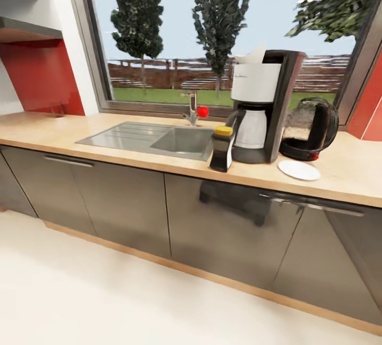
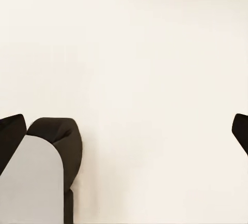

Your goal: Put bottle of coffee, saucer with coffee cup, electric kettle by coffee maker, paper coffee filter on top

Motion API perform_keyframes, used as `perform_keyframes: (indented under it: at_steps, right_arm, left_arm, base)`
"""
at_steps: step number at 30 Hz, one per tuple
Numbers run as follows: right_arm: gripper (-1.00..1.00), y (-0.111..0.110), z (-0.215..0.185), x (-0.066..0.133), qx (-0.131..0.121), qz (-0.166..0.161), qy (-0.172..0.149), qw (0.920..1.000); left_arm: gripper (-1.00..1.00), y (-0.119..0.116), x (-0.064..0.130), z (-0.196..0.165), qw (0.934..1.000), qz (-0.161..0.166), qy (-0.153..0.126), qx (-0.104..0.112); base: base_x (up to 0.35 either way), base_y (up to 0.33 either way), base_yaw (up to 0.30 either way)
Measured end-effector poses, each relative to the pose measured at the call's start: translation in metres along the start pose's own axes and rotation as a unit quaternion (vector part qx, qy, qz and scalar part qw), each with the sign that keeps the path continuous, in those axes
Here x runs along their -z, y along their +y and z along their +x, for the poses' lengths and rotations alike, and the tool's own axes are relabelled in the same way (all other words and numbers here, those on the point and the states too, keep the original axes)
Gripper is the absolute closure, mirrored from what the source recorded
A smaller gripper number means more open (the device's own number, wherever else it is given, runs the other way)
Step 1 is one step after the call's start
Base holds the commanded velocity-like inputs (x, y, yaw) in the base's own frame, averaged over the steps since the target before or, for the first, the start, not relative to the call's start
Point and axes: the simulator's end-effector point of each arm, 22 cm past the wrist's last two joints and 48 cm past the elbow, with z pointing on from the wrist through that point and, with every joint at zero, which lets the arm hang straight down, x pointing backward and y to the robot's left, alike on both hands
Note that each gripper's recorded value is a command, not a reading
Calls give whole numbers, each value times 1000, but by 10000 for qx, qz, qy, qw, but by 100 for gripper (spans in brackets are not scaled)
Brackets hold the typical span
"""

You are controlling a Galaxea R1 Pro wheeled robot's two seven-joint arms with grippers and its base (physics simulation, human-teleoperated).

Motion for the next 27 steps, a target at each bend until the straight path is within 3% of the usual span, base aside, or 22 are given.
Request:
perform_keyframes:
  at_steps: [7, 15, 18, 20, 23, 27]
  right_arm:
    - [-100, -9, 0, 0, 1, 200, -1, 9998]
    - [-100, -13, 0, 0, 0, 305, 1, 9995]
    - [-100, -3, 3, -4, 13, 244, 29, 9997]
    - [-100, 3, 8, -7, 122, 238, 115, 9996]
    - [-100, 6, 25, -12, 657, 438, 450, 9959]
    - [-100, 9, 29, -14, 819, 494, 527, 9940]
  left_arm:
    - [-100, 0, 0, 0, 10000, 3, 0, 1]
    - [-100, 0, 0, 0, 10000, -5, 3, 4]
    - [-100, 0, 0, 0, 10000, -7, 2, 5]
    - [-100, 0, 0, 0, 10000, -7, 3, 5]
    - [-100, 0, 0, 0, 10000, -5, 3, 5]
    - [-100, 0, 0, 0, 10000, 0, -1, 2]
  base:
    - [304, 90, 246]
    - [73, 44, 270]
    - [10, 6, 272]
    - [7, 3, 272]
    - [152, 91, 224]
    - [258, 163, 171]
